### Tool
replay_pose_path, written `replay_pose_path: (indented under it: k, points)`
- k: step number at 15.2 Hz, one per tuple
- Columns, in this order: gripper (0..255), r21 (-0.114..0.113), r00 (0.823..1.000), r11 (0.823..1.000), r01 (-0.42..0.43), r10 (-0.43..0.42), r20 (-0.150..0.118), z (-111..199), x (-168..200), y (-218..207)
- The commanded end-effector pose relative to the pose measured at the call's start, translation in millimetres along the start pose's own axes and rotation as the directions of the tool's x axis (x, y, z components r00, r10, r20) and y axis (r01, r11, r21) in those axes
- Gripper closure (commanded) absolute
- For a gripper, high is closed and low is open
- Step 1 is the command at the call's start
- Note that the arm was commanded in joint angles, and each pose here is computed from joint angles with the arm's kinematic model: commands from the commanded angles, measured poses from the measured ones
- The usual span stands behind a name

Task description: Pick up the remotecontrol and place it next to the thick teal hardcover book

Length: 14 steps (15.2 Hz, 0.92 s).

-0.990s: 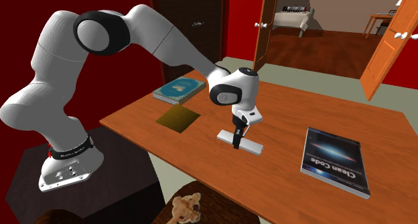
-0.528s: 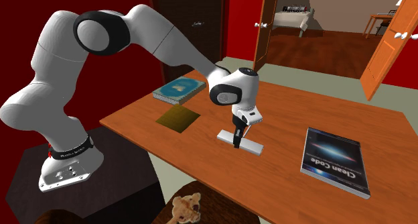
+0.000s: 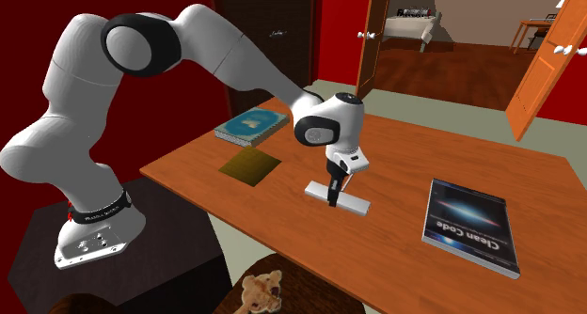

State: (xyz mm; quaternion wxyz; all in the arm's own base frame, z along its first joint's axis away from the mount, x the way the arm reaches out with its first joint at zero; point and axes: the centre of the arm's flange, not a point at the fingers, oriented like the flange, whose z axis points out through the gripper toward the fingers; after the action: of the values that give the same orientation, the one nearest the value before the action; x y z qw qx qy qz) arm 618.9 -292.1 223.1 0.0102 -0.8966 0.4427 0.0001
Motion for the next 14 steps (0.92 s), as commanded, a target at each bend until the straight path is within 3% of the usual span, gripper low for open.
replay_pose_path:
  k: [1, 14]
  points:
    - [255, 0.000, 1.000, 1.000, 0.000, 0.000, 0.000, -9.8, -0.4, -0.7]
    - [255, 0.000, 1.000, 1.000, 0.000, 0.000, 0.000, -78.5, -1.0, -2.0]
